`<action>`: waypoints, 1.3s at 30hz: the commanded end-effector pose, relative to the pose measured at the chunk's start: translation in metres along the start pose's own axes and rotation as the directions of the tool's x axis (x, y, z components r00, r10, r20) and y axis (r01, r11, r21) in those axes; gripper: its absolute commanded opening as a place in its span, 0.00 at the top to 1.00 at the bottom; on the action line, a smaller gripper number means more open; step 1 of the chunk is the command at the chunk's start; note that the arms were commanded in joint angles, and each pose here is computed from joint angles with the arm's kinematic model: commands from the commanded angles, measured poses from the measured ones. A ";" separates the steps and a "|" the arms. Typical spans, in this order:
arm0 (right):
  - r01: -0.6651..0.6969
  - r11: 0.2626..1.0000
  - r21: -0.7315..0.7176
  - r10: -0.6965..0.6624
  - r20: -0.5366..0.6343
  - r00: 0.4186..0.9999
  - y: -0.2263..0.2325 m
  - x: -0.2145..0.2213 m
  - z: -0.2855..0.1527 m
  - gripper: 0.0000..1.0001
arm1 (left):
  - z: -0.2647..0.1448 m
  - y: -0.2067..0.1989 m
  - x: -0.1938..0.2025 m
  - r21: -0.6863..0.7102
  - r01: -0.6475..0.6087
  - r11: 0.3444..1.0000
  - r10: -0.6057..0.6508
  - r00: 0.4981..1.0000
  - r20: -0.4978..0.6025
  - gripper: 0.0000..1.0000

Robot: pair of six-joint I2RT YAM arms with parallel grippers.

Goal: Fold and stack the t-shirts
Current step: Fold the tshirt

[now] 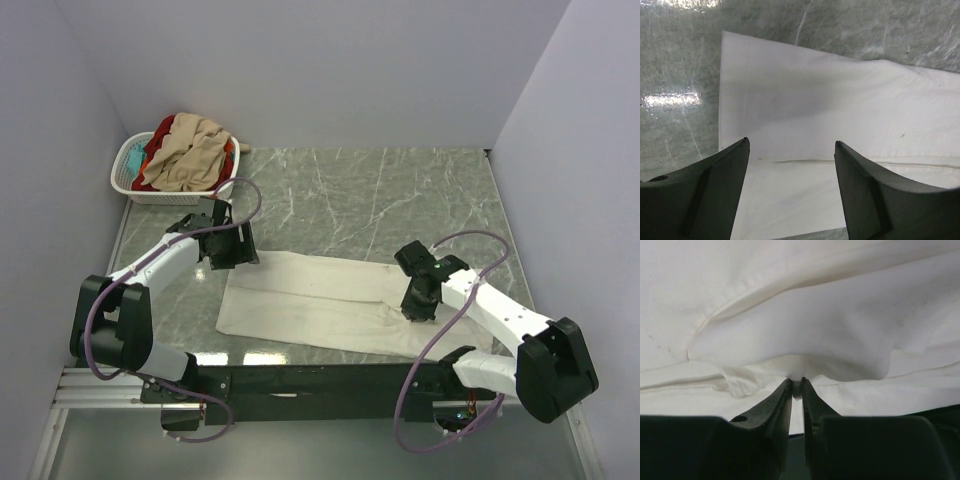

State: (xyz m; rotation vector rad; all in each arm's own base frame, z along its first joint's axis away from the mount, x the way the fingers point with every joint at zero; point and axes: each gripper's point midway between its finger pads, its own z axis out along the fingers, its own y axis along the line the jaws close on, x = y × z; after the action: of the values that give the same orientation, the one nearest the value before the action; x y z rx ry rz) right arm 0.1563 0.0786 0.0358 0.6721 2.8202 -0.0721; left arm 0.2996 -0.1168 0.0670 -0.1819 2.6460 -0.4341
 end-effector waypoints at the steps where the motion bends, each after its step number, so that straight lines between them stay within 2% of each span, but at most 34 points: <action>1: 0.027 1.000 -0.016 -0.027 -0.017 0.999 0.000 0.000 -0.015 0.82 | 0.000 -0.005 -0.006 0.027 -0.016 0.999 0.015 1.000 0.016 0.26; 2: 0.034 0.999 -0.030 -0.035 -0.031 0.999 0.002 0.003 -0.016 0.90 | -0.001 -0.005 -0.006 0.028 -0.016 0.999 0.016 1.000 0.017 0.26; 5: 0.056 0.997 -0.048 -0.059 -0.070 0.996 0.003 0.011 -0.017 1.00 | -0.001 -0.005 -0.005 0.027 -0.019 0.999 0.018 1.000 0.017 0.26; 15: 0.136 0.972 -0.193 -0.172 -0.187 0.967 0.023 0.031 -0.040 1.00 | -0.002 -0.002 -0.002 0.023 -0.016 1.000 0.015 1.000 0.018 0.26; 24: 0.193 0.944 -0.268 -0.276 -0.318 0.907 0.038 0.055 -0.055 1.00 | -0.002 -0.001 0.001 0.019 -0.016 1.000 0.016 1.000 0.013 0.26; 28: 0.216 0.934 -0.285 -0.314 -0.364 0.877 0.049 0.067 -0.049 1.00 | -0.002 -0.001 0.001 0.022 -0.017 1.000 0.017 1.000 0.010 0.26; 34: 0.231 0.931 -0.282 -0.331 -0.386 0.861 0.064 0.074 -0.043 1.00 | -0.002 -0.001 -0.001 0.020 -0.016 1.000 0.016 1.000 0.013 0.26; 39: 0.227 0.944 -0.241 -0.302 -0.343 0.890 0.067 0.063 -0.042 1.00 | -0.001 -0.002 -0.004 0.019 -0.015 1.000 0.015 1.000 0.014 0.26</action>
State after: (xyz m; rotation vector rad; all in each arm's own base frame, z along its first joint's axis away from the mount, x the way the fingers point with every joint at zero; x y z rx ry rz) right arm 0.1064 0.1615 0.0507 0.2495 3.2789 0.2949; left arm 0.2941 -0.1149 0.0607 -0.1873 2.6641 -0.4280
